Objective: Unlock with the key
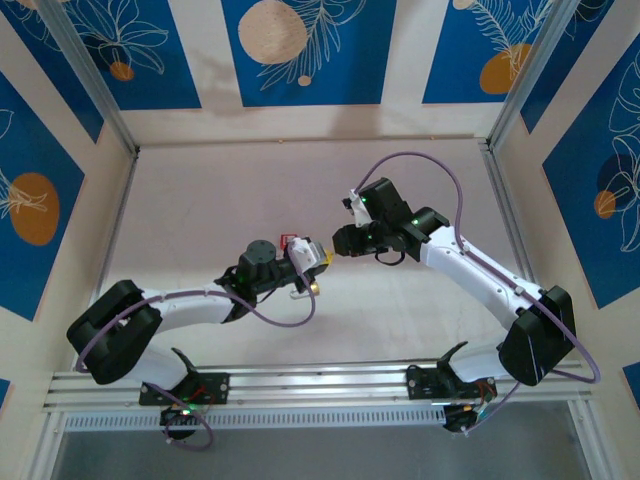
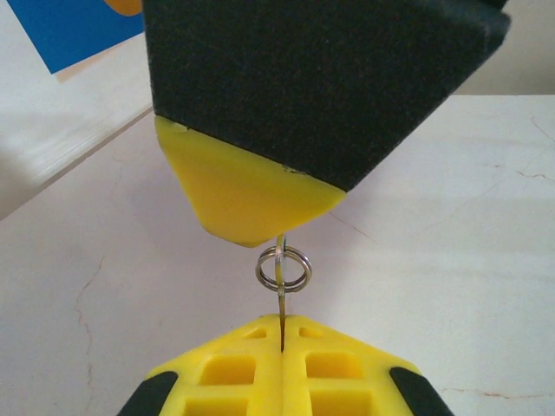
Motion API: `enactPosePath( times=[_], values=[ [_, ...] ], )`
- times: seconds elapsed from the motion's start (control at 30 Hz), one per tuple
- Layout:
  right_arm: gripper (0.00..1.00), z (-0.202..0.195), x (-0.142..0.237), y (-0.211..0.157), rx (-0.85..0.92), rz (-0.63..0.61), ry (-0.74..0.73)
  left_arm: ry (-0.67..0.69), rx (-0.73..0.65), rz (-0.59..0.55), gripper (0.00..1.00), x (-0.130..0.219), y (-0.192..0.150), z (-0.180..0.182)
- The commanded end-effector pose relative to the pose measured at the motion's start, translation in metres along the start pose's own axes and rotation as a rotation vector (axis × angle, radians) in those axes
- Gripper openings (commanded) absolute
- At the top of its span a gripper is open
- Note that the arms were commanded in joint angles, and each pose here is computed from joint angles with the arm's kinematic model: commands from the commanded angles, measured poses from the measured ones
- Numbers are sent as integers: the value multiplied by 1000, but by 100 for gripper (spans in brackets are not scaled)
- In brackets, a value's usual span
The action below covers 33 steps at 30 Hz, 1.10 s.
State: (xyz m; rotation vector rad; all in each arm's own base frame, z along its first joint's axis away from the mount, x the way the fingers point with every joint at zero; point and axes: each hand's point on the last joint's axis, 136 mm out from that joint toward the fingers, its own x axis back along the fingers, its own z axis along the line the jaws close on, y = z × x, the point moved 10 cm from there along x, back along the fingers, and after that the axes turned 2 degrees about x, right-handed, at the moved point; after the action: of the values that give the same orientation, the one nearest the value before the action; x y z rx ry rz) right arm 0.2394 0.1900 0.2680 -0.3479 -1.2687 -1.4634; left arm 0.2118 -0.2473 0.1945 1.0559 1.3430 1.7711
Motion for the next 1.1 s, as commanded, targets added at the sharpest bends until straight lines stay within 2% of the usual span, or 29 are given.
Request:
enactPosePath(
  times=[0.0,0.1,0.2,0.27,0.33,0.43,0.57,0.77,1.07],
  values=[
    [34,-2,2,-4,-2,18,11,-2,-52,-44,0,3,18,5],
    [34,-3,14,-3,31,-31,3,-38,-82,5,0,4,17,4],
    [33,-9,36,-11,94,-204,31,-191,-120,99,0,5,18,-1],
    [34,-15,43,-23,147,-348,130,-265,-142,182,0,7,14,-3],
    [38,-22,39,-34,172,-439,212,-274,-172,218,0,10,13,0],
    [42,-27,27,-51,217,-508,321,-264,-192,233,0,19,16,10],
    [49,-29,27,-55,235,-462,500,-299,-194,277,0,28,18,15],
    [49,-25,11,-49,294,-350,624,-362,-144,279,0,34,24,19],
    [45,-8,-8,-51,388,-307,580,-422,-103,278,0,36,26,19]
  ],
)
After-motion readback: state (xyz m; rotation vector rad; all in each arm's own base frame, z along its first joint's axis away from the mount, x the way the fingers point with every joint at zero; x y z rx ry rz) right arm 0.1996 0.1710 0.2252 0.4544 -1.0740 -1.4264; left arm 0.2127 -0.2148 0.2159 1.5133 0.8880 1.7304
